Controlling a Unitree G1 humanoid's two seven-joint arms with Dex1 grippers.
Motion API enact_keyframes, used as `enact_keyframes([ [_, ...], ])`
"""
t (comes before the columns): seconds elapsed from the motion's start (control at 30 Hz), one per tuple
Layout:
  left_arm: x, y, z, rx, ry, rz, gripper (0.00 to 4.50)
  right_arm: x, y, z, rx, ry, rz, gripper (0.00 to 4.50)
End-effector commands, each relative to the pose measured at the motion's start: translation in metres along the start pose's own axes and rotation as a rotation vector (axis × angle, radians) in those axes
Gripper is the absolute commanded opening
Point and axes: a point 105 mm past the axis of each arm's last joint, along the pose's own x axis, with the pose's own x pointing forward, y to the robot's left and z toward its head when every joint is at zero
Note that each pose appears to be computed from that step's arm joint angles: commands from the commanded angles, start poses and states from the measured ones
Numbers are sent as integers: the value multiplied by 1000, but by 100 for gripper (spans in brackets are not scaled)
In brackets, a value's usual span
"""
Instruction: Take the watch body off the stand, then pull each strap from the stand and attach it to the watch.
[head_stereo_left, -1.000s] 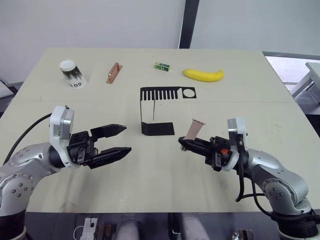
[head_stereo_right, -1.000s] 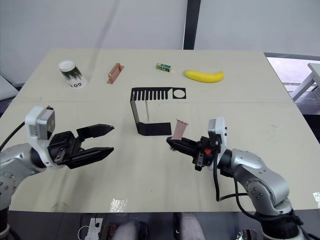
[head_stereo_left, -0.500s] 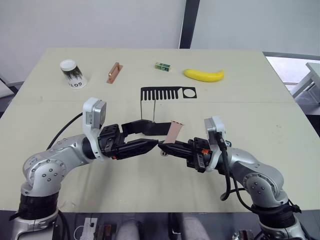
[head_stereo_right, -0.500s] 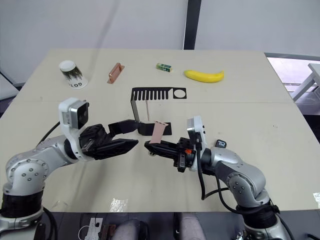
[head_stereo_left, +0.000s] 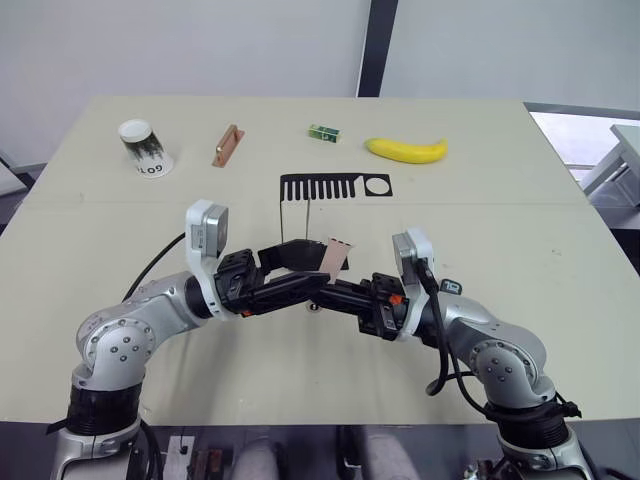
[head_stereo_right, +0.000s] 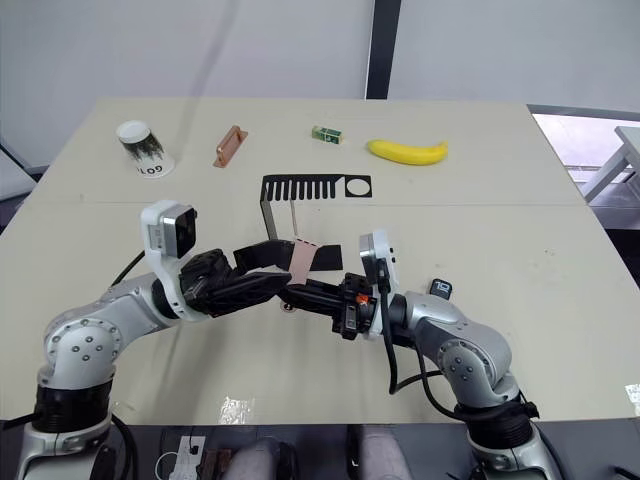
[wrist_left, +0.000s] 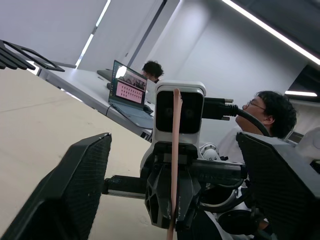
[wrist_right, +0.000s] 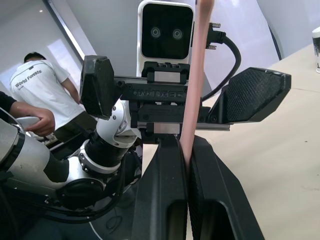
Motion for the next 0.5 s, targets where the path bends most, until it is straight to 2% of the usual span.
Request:
enact_keyframes([
  [0.03,4,-5,4,3,-17,-30,367,4,5,4,-17,-9,25,0],
  [0.5,12,6,1,-52,-71,6,367,6,1,-5,39,-50,-4,0],
])
